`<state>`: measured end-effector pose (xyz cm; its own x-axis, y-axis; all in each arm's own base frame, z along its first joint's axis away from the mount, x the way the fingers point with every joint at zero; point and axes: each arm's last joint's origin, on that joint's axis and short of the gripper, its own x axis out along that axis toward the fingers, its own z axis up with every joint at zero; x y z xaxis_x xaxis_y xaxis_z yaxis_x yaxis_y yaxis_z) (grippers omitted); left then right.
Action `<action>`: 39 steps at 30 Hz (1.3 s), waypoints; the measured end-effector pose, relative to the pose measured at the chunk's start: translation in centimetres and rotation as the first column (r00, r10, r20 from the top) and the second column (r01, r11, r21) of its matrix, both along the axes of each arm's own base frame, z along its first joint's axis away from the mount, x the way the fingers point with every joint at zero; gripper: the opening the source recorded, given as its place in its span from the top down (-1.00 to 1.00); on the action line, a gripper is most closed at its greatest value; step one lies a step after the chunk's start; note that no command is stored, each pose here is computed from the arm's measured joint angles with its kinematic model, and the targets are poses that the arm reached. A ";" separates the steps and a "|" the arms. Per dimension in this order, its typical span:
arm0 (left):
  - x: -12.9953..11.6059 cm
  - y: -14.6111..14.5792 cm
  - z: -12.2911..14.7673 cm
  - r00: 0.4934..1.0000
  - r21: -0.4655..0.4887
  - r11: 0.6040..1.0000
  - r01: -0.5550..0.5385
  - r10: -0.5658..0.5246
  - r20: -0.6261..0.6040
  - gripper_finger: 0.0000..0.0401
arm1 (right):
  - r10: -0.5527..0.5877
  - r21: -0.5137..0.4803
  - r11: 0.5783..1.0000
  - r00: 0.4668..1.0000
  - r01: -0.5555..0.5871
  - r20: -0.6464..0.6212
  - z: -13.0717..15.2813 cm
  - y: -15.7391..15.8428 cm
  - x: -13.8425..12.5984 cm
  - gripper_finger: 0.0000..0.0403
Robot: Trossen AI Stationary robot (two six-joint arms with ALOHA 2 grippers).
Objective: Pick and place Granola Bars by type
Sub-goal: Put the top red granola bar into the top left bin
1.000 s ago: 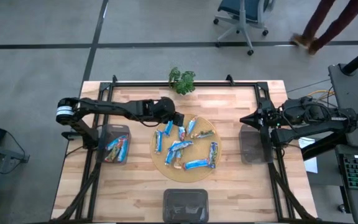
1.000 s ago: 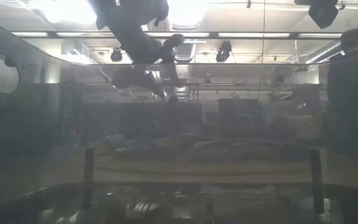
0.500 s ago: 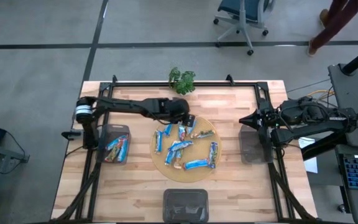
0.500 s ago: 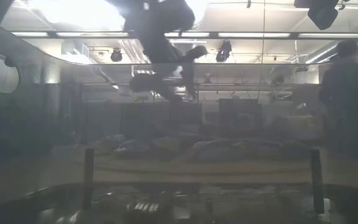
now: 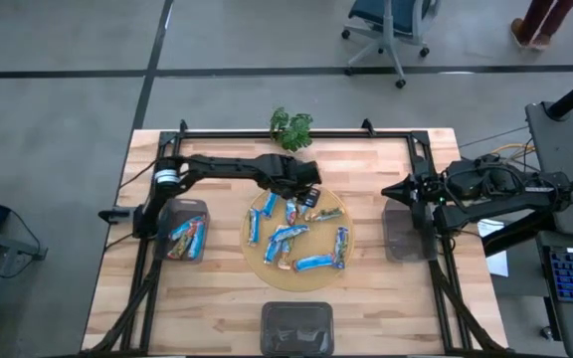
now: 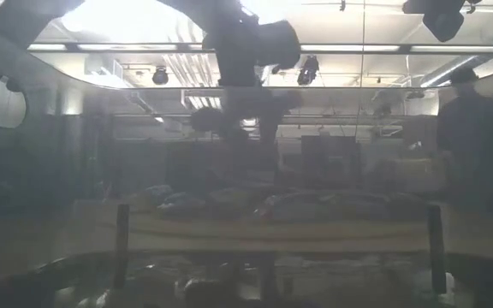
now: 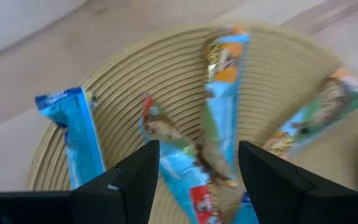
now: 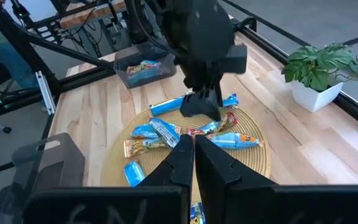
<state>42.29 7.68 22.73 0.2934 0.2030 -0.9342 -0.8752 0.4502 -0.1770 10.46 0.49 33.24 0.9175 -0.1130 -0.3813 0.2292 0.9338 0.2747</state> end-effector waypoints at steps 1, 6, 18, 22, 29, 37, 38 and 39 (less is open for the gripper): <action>-0.1 0.0 -0.4 1.000 -0.005 1.000 -0.001 0.001 -0.024 -0.01 | 0.000 0.000 1.000 1.000 0.000 0.001 0.0 0.0 0.0 0.96; 0.0 0.0 -0.9 0.998 -0.019 0.999 -0.042 0.042 -0.038 -0.01 | 0.001 -0.005 1.000 1.000 -0.001 -0.001 0.0 0.0 0.0 0.96; -0.1 0.9 -1.0 0.988 0.029 0.988 -0.153 0.154 -0.025 -0.01 | 0.007 -0.023 1.000 1.000 -0.007 -0.003 0.0 0.0 0.0 0.96; -0.3 1.5 -1.1 0.983 0.024 0.983 -0.184 0.184 -0.023 -0.01 | 0.008 -0.026 1.000 1.000 -0.008 -0.003 0.0 0.0 0.0 0.96; -0.2 1.8 -1.1 0.978 0.008 0.978 -0.210 0.210 -0.007 -0.01 | 0.009 -0.028 1.000 1.000 -0.009 -0.003 0.0 0.0 0.0 0.96; 0.3 1.7 -2.7 0.978 -0.033 0.978 -0.205 0.204 -0.037 0.02 | 0.013 -0.036 0.999 1.000 -0.013 -0.003 0.0 0.0 0.0 0.96; 0.4 1.6 -2.9 0.979 -0.033 0.979 -0.203 0.201 -0.041 0.03 | 0.013 -0.036 0.999 1.000 -0.013 -0.003 0.0 0.0 0.0 0.96; 0.4 1.5 -3.0 0.979 -0.034 0.979 -0.200 0.198 -0.046 0.03 | 0.013 -0.036 0.999 1.000 -0.013 -0.003 0.0 0.0 0.0 0.96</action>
<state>42.70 9.17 19.69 0.2109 0.2170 -0.9531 -0.9537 0.2597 -0.1519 10.47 0.49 33.25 0.9179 -0.1150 -0.3797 0.2178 0.9460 0.2401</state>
